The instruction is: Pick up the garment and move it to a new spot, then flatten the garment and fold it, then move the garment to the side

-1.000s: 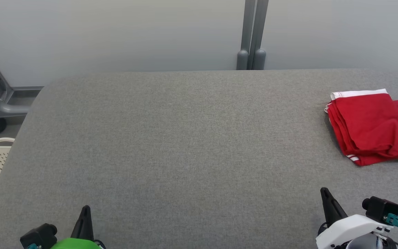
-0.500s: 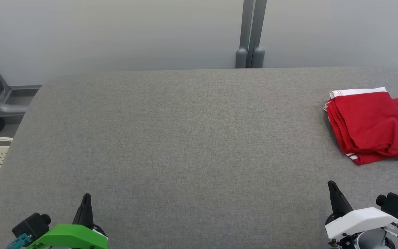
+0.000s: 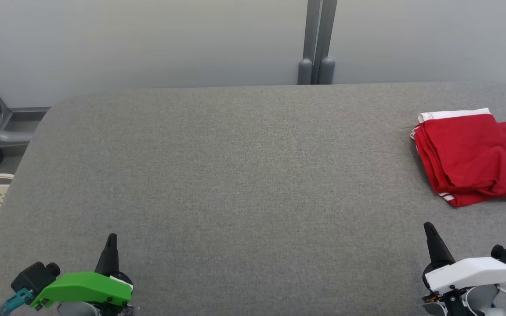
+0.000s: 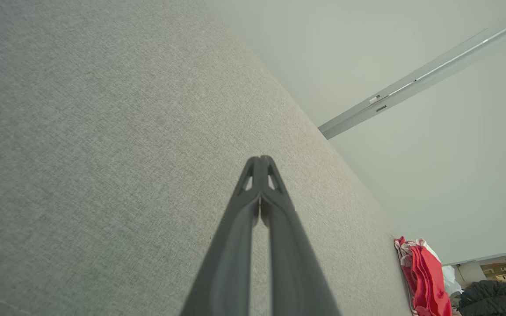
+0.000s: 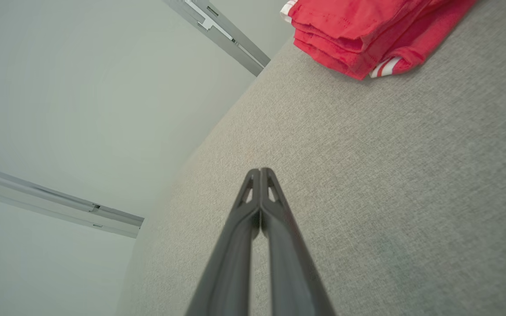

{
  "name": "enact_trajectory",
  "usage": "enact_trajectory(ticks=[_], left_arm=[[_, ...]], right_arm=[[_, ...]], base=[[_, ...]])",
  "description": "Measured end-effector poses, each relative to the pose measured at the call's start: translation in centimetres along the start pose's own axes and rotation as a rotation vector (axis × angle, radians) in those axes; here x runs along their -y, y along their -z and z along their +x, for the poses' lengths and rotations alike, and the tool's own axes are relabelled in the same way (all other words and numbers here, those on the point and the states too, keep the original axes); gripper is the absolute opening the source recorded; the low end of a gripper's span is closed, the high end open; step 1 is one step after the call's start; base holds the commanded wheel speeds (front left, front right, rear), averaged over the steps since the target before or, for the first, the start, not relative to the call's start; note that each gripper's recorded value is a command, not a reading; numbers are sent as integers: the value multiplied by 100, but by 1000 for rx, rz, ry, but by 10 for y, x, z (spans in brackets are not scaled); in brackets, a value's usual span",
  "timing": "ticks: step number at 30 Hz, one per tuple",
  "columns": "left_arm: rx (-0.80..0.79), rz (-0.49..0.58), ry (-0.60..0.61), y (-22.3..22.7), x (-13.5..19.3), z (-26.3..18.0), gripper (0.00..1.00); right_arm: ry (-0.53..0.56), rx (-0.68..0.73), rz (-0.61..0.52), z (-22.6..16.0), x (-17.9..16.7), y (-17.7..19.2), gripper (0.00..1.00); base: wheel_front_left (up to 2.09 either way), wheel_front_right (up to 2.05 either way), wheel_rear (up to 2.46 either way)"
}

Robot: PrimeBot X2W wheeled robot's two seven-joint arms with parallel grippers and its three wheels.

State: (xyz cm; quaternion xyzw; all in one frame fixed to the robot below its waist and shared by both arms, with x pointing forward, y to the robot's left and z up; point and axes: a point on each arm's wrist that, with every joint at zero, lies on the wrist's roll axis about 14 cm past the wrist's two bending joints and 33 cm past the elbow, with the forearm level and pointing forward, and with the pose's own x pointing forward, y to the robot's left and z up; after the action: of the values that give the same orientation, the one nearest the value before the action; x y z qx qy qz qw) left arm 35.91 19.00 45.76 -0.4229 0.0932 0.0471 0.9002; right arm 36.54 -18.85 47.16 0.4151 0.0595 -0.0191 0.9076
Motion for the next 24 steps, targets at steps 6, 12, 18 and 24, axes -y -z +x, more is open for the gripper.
enact_trajectory(ticks=[6,12,18,24], left_arm=[[0,-67,15,-2,5,4,0],[-3,-133,29,-3,10,8,0],[-7,-204,46,-4,16,13,0],[-9,-254,58,-6,20,16,0]], right_arm=[[0,12,72,2,0,-5,0],[2,25,140,3,1,-10,0],[-4,37,213,5,1,-16,0],[-5,47,272,6,2,-19,0]], base=[[0,0,0],[0,0,0],[0,0,0],[0,0,0]])
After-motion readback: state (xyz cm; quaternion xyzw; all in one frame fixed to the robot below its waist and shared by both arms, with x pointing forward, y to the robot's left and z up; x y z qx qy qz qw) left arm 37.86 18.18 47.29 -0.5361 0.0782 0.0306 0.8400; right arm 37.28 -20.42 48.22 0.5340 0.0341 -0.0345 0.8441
